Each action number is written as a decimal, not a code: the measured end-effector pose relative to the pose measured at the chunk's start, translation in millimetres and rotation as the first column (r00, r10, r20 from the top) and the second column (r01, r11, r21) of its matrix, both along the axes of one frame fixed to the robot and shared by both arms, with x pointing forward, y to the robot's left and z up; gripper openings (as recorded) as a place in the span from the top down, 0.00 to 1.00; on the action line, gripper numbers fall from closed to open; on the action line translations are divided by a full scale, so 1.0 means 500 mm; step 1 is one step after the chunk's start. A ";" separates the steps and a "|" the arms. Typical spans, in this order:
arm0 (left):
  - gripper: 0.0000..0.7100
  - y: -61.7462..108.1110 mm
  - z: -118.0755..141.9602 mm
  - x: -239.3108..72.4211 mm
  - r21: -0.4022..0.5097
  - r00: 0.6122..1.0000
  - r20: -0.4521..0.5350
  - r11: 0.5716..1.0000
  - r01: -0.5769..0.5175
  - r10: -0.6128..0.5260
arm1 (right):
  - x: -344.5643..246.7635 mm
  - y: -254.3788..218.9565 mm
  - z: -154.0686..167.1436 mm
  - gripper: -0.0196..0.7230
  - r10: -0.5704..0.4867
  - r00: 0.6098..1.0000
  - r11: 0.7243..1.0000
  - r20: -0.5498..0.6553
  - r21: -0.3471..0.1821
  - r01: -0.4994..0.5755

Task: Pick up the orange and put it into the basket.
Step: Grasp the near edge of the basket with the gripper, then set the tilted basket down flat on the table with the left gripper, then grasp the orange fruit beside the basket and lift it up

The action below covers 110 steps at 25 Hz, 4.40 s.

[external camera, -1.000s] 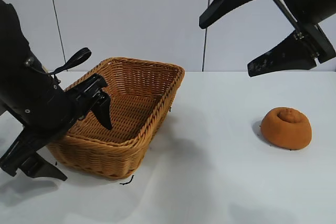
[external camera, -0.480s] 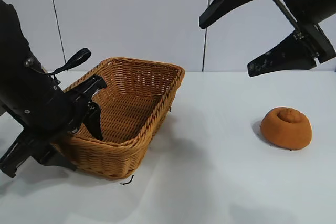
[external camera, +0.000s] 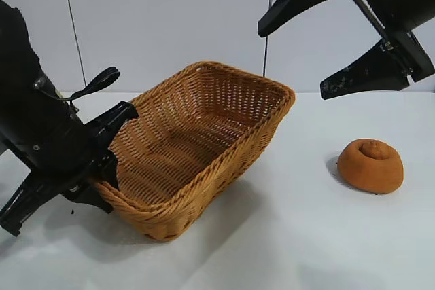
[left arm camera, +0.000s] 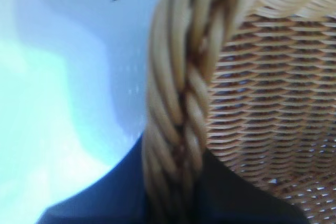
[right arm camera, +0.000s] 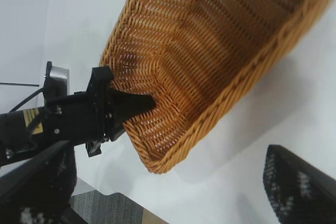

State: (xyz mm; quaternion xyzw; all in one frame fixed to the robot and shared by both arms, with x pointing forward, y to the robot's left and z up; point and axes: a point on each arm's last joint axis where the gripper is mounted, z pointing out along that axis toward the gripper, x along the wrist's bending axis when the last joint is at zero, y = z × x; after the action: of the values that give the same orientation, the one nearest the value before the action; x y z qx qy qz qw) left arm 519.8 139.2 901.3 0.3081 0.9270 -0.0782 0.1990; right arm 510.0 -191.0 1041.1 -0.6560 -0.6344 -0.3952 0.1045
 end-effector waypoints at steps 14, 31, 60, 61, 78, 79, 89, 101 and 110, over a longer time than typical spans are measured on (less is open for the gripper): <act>0.87 0.042 0.090 0.093 0.031 0.994 -0.014 0.993 0.111 -0.110 | 0.000 0.000 0.000 0.04 0.000 1.000 1.000 0.000 0.000 0.000; 0.87 0.107 0.117 0.188 0.135 0.748 -0.079 0.736 0.663 -0.659 | 0.000 0.000 0.000 0.04 -0.001 1.000 1.000 0.000 0.001 0.001; 0.87 0.098 0.006 0.238 0.143 0.633 -0.124 0.617 0.774 -0.764 | -0.001 0.000 0.000 0.04 0.002 1.000 1.000 -0.003 0.002 -0.002; 0.87 0.098 0.005 0.239 0.142 0.632 -0.124 0.617 0.774 -0.765 | -0.001 0.000 0.000 0.04 0.002 1.000 1.000 -0.003 0.002 -0.002; 0.48 0.097 -0.005 0.243 0.147 0.636 -0.116 0.620 0.771 -0.763 | -0.001 0.000 0.000 0.04 0.003 1.000 1.000 -0.002 0.001 -0.003; 0.38 0.097 -0.005 0.243 0.149 0.635 -0.115 0.619 0.771 -0.764 | -0.001 0.000 0.000 0.04 0.003 1.000 1.000 -0.002 0.001 -0.003; 0.03 0.091 0.033 0.255 0.120 0.597 -0.125 0.585 0.802 -0.792 | -0.001 0.001 0.000 0.04 0.004 1.000 1.000 -0.004 0.002 -0.004; 0.02 0.120 0.240 0.301 0.400 0.553 -0.140 0.464 0.790 -0.821 | -0.001 0.001 0.000 0.04 0.004 1.000 1.000 -0.004 0.002 -0.004; 0.02 0.255 0.241 0.322 0.435 0.649 -0.188 0.529 0.728 -0.738 | -0.001 0.001 0.000 0.04 0.004 1.000 1.000 -0.004 0.002 -0.004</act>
State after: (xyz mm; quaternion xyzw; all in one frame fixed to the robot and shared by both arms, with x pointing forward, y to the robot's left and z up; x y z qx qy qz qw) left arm 680.5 266.5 1021.7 0.7073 0.6986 0.0777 0.0750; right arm 509.5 -190.7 1041.0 -0.6554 -0.6351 -0.3944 0.1074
